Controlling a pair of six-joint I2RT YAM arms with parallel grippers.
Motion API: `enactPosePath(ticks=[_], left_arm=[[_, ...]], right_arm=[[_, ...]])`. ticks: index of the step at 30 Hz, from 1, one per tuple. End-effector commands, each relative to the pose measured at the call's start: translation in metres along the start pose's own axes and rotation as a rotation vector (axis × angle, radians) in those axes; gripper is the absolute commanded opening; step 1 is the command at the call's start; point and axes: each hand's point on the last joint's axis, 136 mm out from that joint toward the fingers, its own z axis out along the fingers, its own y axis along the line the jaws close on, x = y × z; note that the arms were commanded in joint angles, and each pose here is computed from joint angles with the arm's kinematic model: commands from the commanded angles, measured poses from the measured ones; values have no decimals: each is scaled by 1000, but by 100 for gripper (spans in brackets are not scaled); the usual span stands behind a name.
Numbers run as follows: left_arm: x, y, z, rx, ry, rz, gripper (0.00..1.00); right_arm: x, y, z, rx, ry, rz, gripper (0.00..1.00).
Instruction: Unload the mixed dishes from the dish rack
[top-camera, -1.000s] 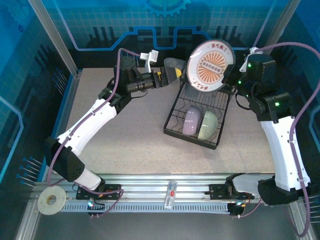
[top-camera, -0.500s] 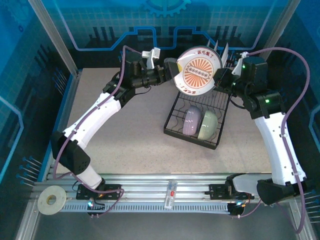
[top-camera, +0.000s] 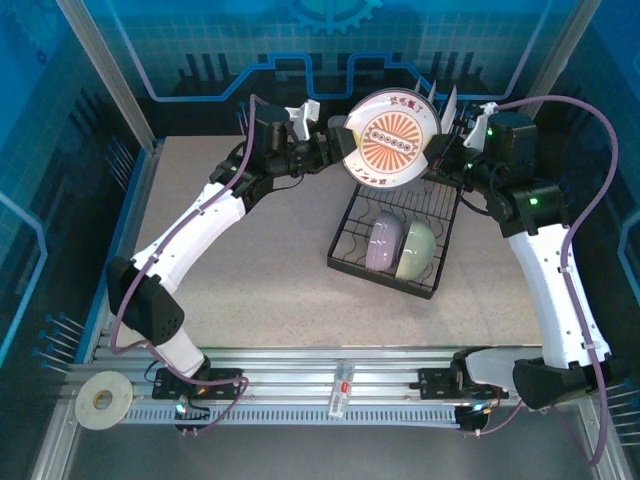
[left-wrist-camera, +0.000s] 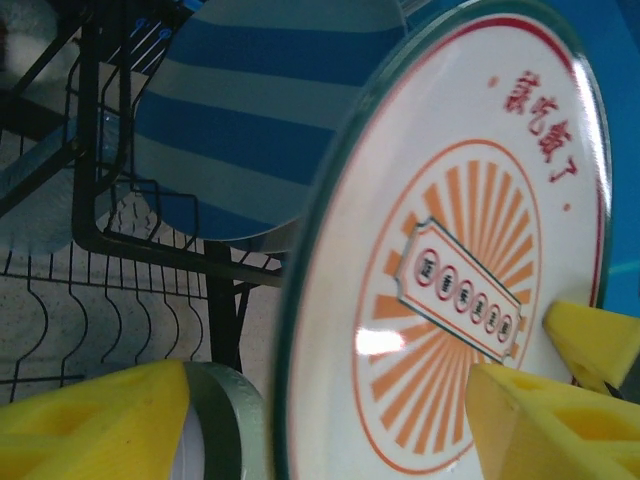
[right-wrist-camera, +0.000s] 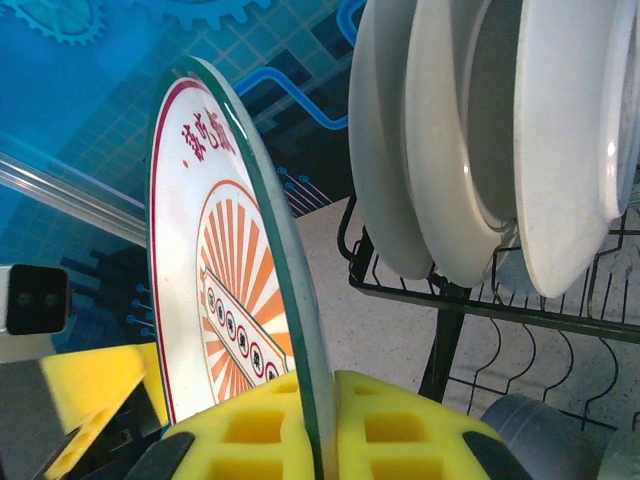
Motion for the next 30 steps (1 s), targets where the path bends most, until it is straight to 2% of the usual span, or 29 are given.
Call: enactPosePath(ticks=[1,7,15,26,30], left_arm=[[-7,-8,0,25,-11,-26,65],[-8,-10,-1,63,-15,-72,45],[-10,-6,-2,135,-20,-166,0],[-7,-10,-10,183,-19,-215,0],[-8,-11,-14,199,-40,-234,0]], right_arm=[[-16,14,-5,-68,-54,8,0],[-16,14,0,-72,-44,17,0],[-17,18,8,-96,-24,30,0],[-16,28,8,-168,-17,39,0],[-19,36,-2,-218,-46,10,41]])
